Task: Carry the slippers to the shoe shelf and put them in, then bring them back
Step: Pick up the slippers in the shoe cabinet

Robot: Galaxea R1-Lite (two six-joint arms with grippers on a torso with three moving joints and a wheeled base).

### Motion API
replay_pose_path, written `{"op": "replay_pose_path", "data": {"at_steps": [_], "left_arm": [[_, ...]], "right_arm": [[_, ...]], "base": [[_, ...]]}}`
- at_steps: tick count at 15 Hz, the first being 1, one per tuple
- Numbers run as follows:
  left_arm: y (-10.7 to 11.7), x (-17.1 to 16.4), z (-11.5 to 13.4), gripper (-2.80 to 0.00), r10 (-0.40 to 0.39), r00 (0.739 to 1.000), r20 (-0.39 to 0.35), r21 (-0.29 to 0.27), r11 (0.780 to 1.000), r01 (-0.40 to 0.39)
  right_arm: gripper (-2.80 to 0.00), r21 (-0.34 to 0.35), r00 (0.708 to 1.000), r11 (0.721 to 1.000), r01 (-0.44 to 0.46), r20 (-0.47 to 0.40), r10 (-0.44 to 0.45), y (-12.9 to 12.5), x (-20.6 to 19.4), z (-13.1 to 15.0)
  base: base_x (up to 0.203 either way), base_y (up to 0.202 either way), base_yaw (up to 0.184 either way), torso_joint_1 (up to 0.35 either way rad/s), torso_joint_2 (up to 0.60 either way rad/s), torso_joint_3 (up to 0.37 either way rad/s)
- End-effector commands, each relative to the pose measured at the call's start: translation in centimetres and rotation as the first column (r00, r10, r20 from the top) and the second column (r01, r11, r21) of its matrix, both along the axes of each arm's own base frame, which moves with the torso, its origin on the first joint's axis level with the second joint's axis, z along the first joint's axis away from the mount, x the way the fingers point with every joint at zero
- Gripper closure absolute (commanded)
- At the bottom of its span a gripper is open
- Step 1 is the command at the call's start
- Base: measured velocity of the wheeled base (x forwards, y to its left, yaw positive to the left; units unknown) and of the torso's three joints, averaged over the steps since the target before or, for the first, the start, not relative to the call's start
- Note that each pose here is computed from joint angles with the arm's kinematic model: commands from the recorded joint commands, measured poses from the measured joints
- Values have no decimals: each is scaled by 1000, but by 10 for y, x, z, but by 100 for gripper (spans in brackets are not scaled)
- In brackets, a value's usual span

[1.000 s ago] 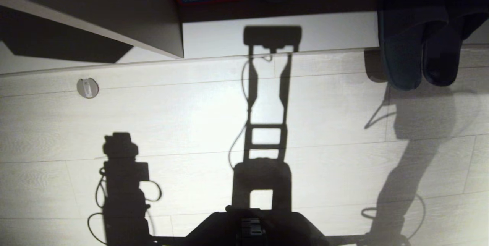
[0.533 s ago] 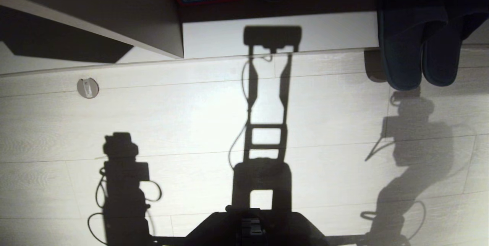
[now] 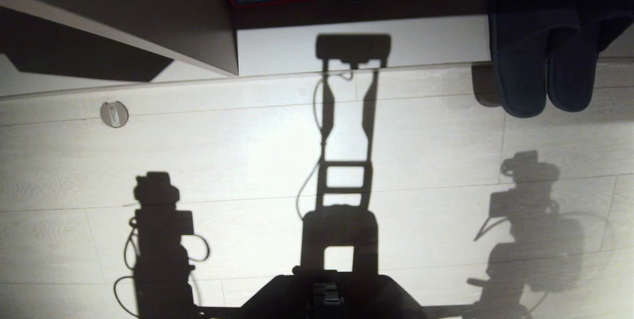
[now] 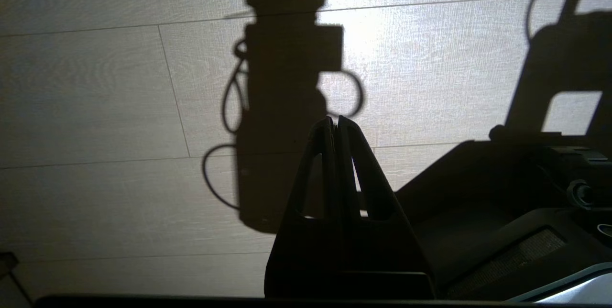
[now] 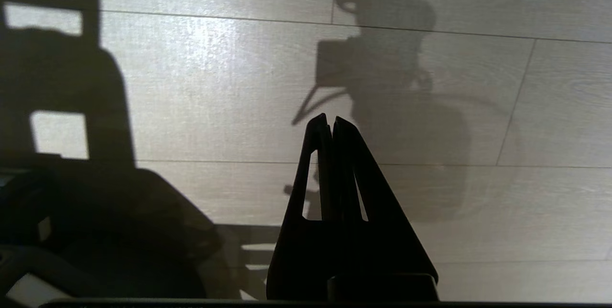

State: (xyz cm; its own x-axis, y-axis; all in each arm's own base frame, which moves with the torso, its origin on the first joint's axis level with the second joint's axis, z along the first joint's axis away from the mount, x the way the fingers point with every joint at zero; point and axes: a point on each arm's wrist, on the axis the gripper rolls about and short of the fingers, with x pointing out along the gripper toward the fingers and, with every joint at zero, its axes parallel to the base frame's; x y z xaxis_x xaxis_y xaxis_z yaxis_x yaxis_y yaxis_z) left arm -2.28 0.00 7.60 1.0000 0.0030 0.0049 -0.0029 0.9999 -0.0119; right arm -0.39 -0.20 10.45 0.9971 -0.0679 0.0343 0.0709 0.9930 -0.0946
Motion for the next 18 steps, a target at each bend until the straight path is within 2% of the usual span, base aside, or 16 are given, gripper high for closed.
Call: {"op": "replay_pose_path", "data": {"at_steps": [1, 3, 5, 12, 18], "left_arm": [[0, 0, 0, 0, 2, 1000, 1, 0, 1000, -2], [0, 0, 0, 0, 2, 1000, 1, 0, 1000, -2], [0, 0, 0, 0, 1, 1000, 1, 0, 1000, -1], [0, 0, 0, 0, 2, 1000, 1, 0, 1000, -2], [0, 0, 0, 0, 2, 1000, 1, 0, 1000, -2]], "right_arm": [[0, -4, 999, 999, -34, 30, 34, 1, -7, -5], [0, -10, 996, 997, -82, 31, 83, 2, -15, -15], [0, 10, 993, 994, -107, -42, 108, 2, -19, -30], [0, 30, 994, 994, -104, -39, 105, 2, -19, -29], [0, 15, 993, 994, -109, -40, 110, 2, -18, -22]], "base": [[0, 0, 0, 0, 0, 0], [0, 0, 0, 0, 0, 0], [0, 0, 0, 0, 0, 0], [0, 0, 0, 0, 0, 0], [0, 0, 0, 0, 0, 0]]}}
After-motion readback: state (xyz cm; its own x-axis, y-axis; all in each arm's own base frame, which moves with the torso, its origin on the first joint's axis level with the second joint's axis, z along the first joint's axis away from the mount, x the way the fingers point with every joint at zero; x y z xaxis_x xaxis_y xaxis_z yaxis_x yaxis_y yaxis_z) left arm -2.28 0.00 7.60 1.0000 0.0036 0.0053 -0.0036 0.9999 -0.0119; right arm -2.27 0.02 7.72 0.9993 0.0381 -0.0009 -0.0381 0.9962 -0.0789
